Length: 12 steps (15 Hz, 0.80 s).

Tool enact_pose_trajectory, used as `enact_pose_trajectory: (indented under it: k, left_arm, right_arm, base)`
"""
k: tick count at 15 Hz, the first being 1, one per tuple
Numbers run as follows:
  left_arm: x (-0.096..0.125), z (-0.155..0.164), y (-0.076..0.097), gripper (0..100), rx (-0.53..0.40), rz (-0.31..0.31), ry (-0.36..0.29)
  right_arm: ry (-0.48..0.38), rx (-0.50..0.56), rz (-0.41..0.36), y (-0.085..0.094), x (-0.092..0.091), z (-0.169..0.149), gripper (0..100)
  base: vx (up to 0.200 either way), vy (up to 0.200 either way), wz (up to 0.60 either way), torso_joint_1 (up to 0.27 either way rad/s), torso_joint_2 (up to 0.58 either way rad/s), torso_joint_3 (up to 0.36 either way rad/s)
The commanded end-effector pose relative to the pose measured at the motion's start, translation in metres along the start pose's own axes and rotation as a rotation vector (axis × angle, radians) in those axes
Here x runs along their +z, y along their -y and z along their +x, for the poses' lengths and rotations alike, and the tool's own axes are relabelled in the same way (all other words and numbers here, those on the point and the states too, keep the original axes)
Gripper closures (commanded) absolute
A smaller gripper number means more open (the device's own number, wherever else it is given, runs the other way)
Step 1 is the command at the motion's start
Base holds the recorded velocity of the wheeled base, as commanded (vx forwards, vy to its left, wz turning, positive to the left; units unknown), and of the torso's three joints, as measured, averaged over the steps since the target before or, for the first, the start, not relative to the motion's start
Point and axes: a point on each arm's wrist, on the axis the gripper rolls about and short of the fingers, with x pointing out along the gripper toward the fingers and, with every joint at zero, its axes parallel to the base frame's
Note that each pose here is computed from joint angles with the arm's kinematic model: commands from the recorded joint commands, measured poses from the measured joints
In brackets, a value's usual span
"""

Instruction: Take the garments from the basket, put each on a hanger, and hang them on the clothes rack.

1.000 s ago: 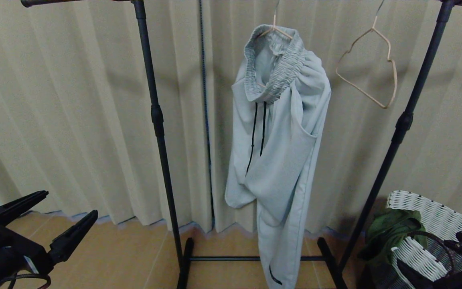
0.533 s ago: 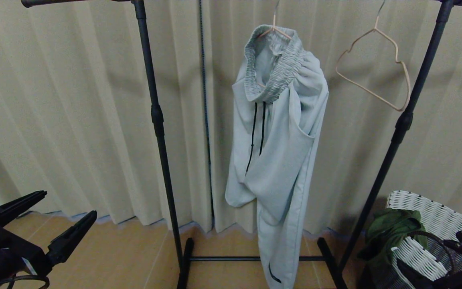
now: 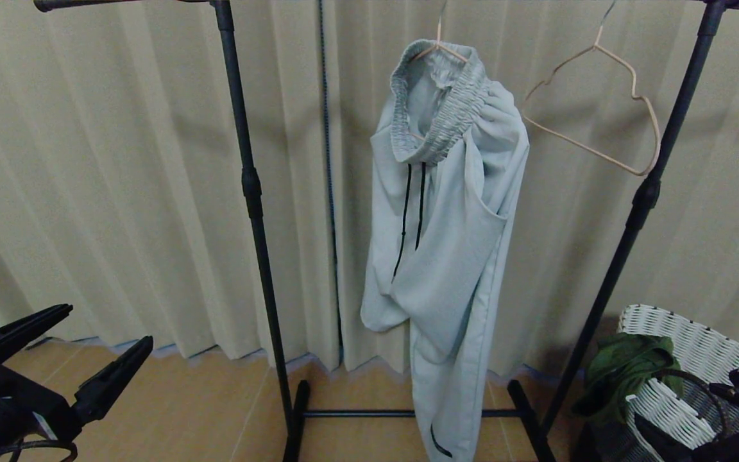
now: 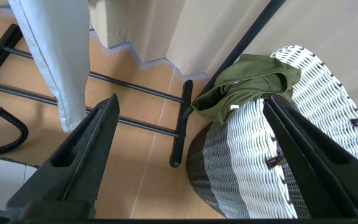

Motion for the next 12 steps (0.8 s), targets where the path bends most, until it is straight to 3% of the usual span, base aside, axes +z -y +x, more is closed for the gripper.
enact_pose_trajectory:
  k: [1, 2, 12]
  left_arm:
    - [-0.0001, 0.0003, -0.0002, 0, 0.002, 0.000, -0.001]
    - [-0.0001, 0.0003, -0.0002, 0, 0.002, 0.000, -0.001]
    - [-0.0004, -0.0001, 0.0001, 0, 0.000, -0.002, -0.003]
  right_arm:
    - [-0.003, 0.000, -0.001, -0.0001, -0.0002, 0.0002, 0]
    - [-0.003, 0.000, -0.001, -0.0001, -0.0002, 0.0002, 0]
    - [-0.003, 0.000, -0.001, -0.0001, -0.0002, 0.0002, 0]
  base:
    - [0.000, 0.000, 0.00, 0.000, 0.00, 0.000]
    - [0.000, 0.000, 0.00, 0.000, 0.00, 0.000]
    - [0.000, -0.200, 0.00, 0.002, 0.00, 0.002]
